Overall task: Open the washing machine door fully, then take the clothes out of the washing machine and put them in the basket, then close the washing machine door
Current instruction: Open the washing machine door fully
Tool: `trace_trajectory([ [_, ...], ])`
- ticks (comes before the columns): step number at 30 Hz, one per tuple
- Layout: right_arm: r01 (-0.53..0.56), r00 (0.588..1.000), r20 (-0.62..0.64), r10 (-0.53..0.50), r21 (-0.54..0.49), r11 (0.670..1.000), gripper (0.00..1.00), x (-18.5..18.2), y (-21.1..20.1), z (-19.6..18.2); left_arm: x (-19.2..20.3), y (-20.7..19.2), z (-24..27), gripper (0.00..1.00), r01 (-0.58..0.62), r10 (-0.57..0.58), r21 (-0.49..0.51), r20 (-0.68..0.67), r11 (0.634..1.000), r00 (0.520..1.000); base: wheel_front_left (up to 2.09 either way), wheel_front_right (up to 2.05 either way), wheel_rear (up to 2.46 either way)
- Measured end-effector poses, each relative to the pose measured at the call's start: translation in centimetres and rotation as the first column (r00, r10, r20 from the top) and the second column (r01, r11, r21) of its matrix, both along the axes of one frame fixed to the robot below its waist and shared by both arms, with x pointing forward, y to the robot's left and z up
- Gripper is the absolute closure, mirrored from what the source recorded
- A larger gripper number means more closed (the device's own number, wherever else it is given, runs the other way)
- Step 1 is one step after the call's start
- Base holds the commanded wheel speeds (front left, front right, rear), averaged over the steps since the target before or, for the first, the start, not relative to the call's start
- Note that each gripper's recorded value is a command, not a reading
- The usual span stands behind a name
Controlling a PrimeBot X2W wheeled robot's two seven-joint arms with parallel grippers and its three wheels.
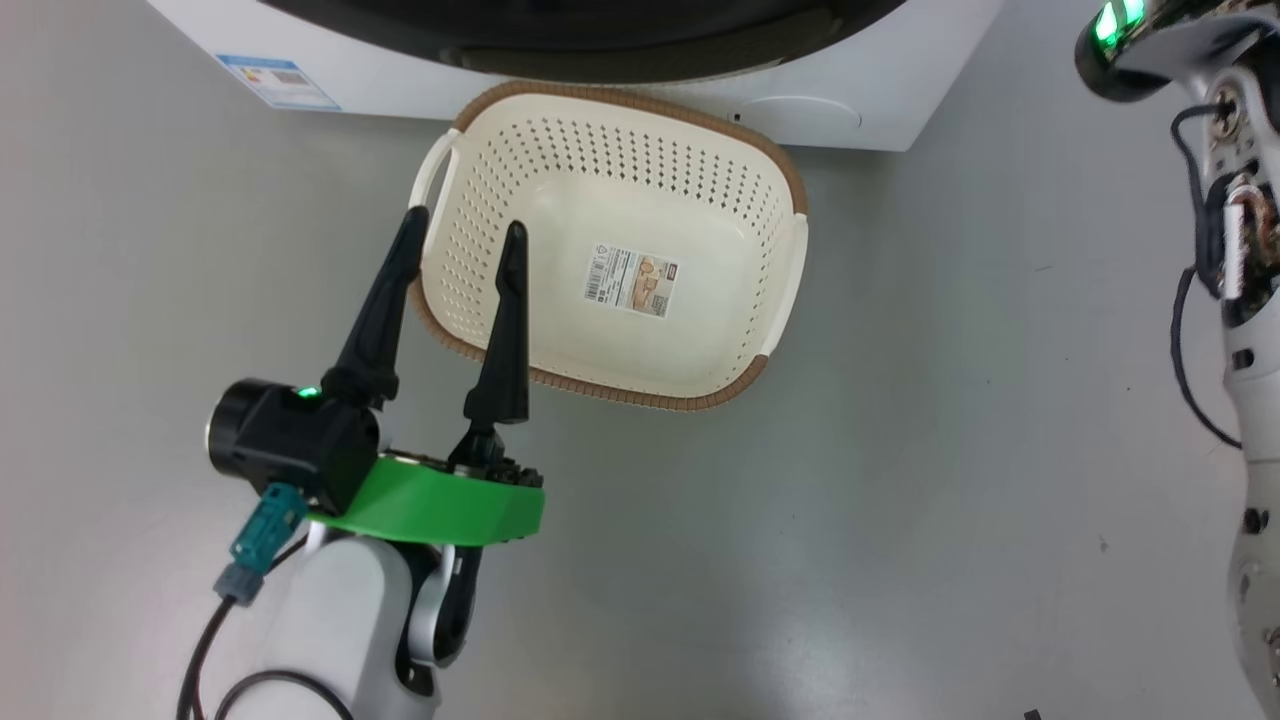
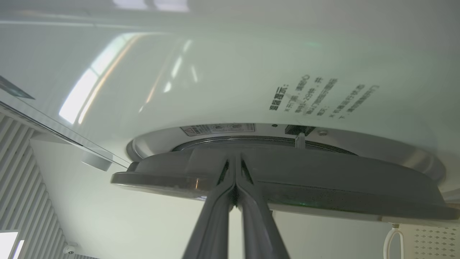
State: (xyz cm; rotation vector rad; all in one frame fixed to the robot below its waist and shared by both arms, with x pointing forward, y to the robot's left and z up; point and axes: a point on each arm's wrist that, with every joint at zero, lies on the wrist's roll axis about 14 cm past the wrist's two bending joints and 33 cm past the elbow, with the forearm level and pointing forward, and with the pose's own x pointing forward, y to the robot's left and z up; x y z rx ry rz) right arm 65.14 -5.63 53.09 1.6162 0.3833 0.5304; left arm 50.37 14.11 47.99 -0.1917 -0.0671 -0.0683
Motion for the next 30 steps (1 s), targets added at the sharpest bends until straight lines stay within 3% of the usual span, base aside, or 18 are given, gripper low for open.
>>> trace_trajectory([
  [21, -0.194, 0.981, -0.046, 0.191, -0.092, 0.977, 1.0, 2.5, 3.0, -2.6, 1.0, 0.1, -2.4, 0.0, 0.007, -0.007, 0.017, -0.042, 1.0, 0.999, 0.0, 0.0, 0.0],
  [30, -0.299, 0.953, 0.014, 0.304, -0.134, 0.945, 1.0, 1.2, 4.1, -0.6, 1.1, -0.2, -2.6, 0.0, 0.014, -0.013, 0.013, -0.048, 1.0, 0.999, 0.0, 0.0, 0.0],
])
